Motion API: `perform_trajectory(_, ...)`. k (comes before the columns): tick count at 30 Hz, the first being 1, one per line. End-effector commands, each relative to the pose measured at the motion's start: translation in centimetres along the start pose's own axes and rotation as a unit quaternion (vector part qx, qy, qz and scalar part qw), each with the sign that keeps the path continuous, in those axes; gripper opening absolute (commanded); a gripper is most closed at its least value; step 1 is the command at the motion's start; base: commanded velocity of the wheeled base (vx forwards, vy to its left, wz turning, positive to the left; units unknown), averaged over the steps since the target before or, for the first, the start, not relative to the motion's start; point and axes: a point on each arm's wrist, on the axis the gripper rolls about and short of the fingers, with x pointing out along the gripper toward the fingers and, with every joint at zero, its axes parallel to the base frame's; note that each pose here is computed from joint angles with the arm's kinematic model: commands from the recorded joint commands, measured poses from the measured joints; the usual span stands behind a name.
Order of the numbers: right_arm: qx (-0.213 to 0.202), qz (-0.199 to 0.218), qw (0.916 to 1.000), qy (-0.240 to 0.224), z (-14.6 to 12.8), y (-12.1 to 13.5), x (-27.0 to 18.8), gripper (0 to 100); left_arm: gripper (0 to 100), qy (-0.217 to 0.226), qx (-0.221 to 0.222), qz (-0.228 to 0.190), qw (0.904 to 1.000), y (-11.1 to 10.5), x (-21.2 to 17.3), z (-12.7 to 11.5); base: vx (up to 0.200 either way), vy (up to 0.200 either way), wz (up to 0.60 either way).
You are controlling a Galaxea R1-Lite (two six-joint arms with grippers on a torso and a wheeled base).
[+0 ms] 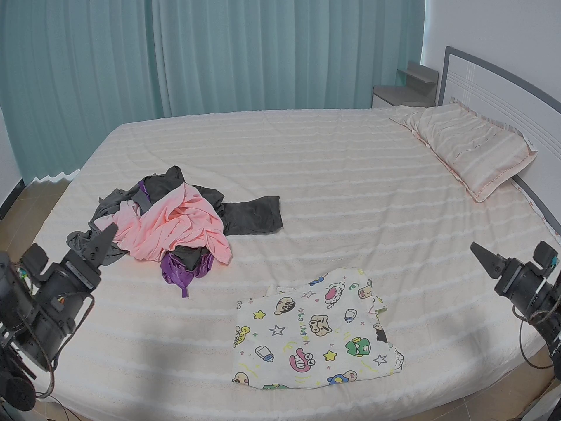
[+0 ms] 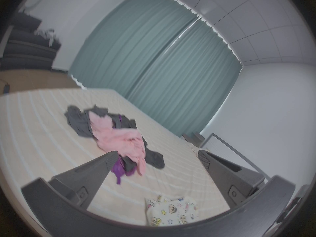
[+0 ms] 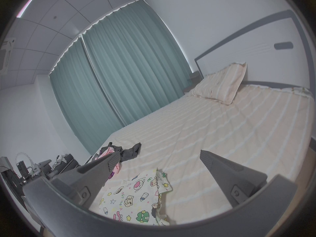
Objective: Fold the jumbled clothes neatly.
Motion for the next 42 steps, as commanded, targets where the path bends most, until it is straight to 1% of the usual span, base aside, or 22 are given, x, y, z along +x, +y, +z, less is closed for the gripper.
perform_trajectory(1, -0.032, 0.008, 0.9977, -0.059, 0.9, 0.2, -6.5, 100, 100, -0.115, 0.056, 0.017, 0.9916, 0.2, -6.5, 2.9, 0.0, 0.0, 0.0)
perform_trajectory(2, -0.032, 0.008, 0.9977, -0.059, 0.9, 0.2, -6.5, 100, 100, -0.115, 0.056, 0.017, 0.9916, 0.2, -6.5, 2.9, 0.0, 0.0, 0.0)
perform_trajectory(3, -0.042, 0.004, 0.9978, -0.051, 0.5, 0.0, -7.8, 100, 100, -0.127, 0.08, 0.017, 0.9886, 0.4, -8.3, 3.4, 0.0, 0.0, 0.0)
perform_trajectory(7, -0.051, -0.001, 0.9976, -0.046, -0.1, -0.2, -9.6, 100, 100, -0.139, 0.125, 0.037, 0.9817, 1.2, -11.0, 3.5, 0.0, 0.0, 0.0)
perform_trajectory(8, -0.061, -0.003, 0.9971, -0.046, -0.5, -0.4, -10.7, 100, 100, -0.146, 0.151, 0.051, 0.9764, 1.7, -12.6, 3.5, 0.0, 0.0, 0.0)
perform_trajectory(9, -0.068, -0.006, 0.9966, -0.047, -0.7, -0.5, -11.3, 100, 100, -0.15, 0.161, 0.053, 0.974, 2.0, -13.5, 3.5, 0.0, 0.0, 0.0)
perform_trajectory(13, -0.117, -0.022, 0.9918, -0.045, -2.2, -1.3, -13.7, 100, 100, -0.159, 0.187, 0.065, 0.9672, 3.3, -16.6, 3.1, 0.0, 0.0, 0.0)
perform_trajectory(15, -0.127, -0.025, 0.9905, -0.045, -2.5, -1.4, -14.1, 100, 100, -0.159, 0.191, 0.071, 0.966, 3.5, -17.1, 3.0, 0.0, 0.0, 0.0)
perform_trajectory(16, -0.155, -0.034, 0.986, -0.052, -3.2, -1.7, -15.2, 100, 100, -0.162, 0.199, 0.086, 0.9628, 3.9, -18.3, 2.6, 0.0, 0.0, 0.0)
perform_trajectory(18, -0.17, -0.04, 0.9833, -0.053, -3.6, -1.8, -15.9, 100, 100, -0.165, 0.202, 0.096, 0.9606, 4.2, -18.9, 2.3, 0.0, 0.0, 0.0)
perform_trajectory(19, -0.17, -0.04, 0.9833, -0.053, -3.6, -1.8, -15.9, 100, 100, -0.165, 0.202, 0.096, 0.9606, 4.2, -18.9, 2.3, 0.0, 0.0, 0.0)
perform_trajectory(20, -0.18, -0.043, 0.9809, -0.06, -3.7, -1.7, -16.8, 100, 100, -0.168, 0.209, 0.111, 0.957, 4.2, -19.2, 2.2, 0.0, 0.0, 0.0)
perform_trajectory(24, -0.19, -0.056, 0.9783, -0.06, -3.4, -1.4, -18.2, 100, 100, -0.179, 0.213, 0.149, 0.9491, 4.1, -19.3, 2.0, 0.0, 0.0, 0.0)
perform_trajectory(27, -0.198, -0.092, 0.9748, -0.047, -4.2, -1.8, -18.8, 100, 100, -0.182, 0.238, 0.184, 0.9363, 4.0, -19.5, 1.6, 0.0, 0.0, 0.0)
perform_trajectory(28, -0.204, -0.099, 0.9729, -0.044, -4.6, -2.0, -18.9, 100, 100, -0.182, 0.249, 0.19, 0.9322, 4.1, -19.6, 1.5, 0.0, 0.0, 0.0)
perform_trajectory(30, -0.208, -0.1, 0.972, -0.045, -4.8, -2.0, -18.9, 100, 100, -0.184, 0.253, 0.191, 0.9304, 4.1, -19.8, 1.4, 0.0, 0.0, 0.0)
perform_trajectory(31, -0.226, -0.103, 0.9675, -0.047, -5.7, -2.4, -19.1, 100, 100, -0.182, 0.277, 0.191, 0.9238, 4.5, -20.2, 0.8, 0.0, 0.0, 0.0)
perform_trajectory(32, -0.236, -0.104, 0.9654, -0.042, -6.1, -2.6, -18.9, 100, 100, -0.178, 0.288, 0.188, 0.9219, 4.6, -20.2, 0.5, 0.0, 0.0, 0.0)
perform_trajectory(39, -0.242, -0.092, 0.9644, -0.051, -6.2, -2.7, -18.7, 100, 100, -0.167, 0.296, 0.18, 0.9231, 5.1, -19.7, -0.2, 0.0, 0.0, 0.0)
perform_trajectory(40, -0.251, -0.065, 0.9639, -0.059, -6.5, -2.7, -18.3, 100, 100, -0.147, 0.302, 0.184, 0.9237, 6.2, -18.9, -1.5, 0.0, 0.0, 0.0)
perform_trajectory(41, -0.256, -0.057, 0.9626, -0.068, -6.5, -2.7, -18.1, 100, 100, -0.154, 0.301, 0.181, 0.9235, 6.3, -18.7, -1.7, 0.0, 0.0, 0.0)
perform_trajectory(42, -0.262, -0.043, 0.9598, -0.09, -6.5, -2.7, -17.9, 100, 100, -0.18, 0.3, 0.172, 0.9208, 6.5, -18.4, -1.8, 0.0, 0.0, 0.0)
